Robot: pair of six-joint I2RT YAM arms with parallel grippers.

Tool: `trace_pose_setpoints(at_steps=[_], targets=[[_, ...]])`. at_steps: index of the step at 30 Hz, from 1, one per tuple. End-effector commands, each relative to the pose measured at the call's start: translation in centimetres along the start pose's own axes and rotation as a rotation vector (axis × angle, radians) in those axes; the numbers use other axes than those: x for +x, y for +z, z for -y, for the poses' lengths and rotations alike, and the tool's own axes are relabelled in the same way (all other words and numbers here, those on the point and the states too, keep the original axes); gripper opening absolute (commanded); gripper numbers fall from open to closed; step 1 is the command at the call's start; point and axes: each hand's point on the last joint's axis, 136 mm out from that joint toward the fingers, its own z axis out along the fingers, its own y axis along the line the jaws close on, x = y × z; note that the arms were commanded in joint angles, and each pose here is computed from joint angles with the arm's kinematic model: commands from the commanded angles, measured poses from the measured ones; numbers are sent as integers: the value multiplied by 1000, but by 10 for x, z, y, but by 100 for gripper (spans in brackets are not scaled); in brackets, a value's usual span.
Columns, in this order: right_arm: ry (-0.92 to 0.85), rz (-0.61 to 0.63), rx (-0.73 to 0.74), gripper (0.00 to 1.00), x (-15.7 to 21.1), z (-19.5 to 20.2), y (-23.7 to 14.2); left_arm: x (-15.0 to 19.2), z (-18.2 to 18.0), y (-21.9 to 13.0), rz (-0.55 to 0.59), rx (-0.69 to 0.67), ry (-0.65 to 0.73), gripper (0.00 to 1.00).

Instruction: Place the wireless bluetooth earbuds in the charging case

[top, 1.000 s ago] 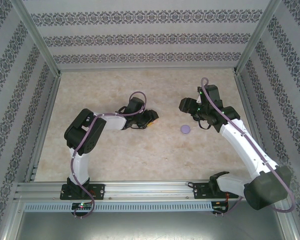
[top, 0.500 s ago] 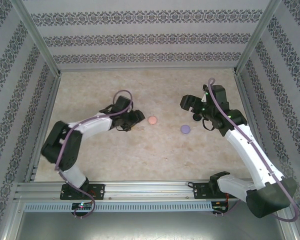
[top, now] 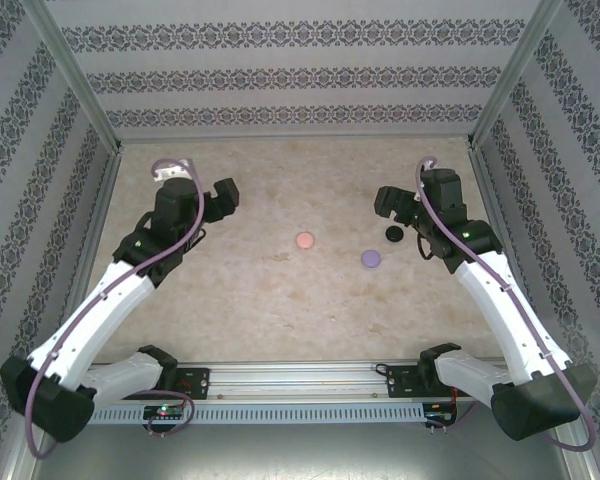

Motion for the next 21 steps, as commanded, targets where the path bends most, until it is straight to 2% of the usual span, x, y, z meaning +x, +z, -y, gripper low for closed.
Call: trace_pose_setpoints(at_steps=[1,4,7,11,15,18,21], targets=[[-51,96,138,98,-13,27,10,-21,-20,-5,178,-95,215,99],[-82,123,218,98,-16,44,19,-23,-21,-7,240,-97,345,99],[-153,137,230,98,-14,50,30,-10,-30,4,199,-131,420,99],[-220,182,226,98,-10,58,43,9,-38,17,212,-91,433,99],[-235,228,273,98,2,81,59,27,-63,25,250,-78,349,99],[-222,258,276,98,15,93,73,36,-82,30,301,-94,333,99],[-221,283,248,98,25,93,88,49,-101,40,289,-118,342,99]])
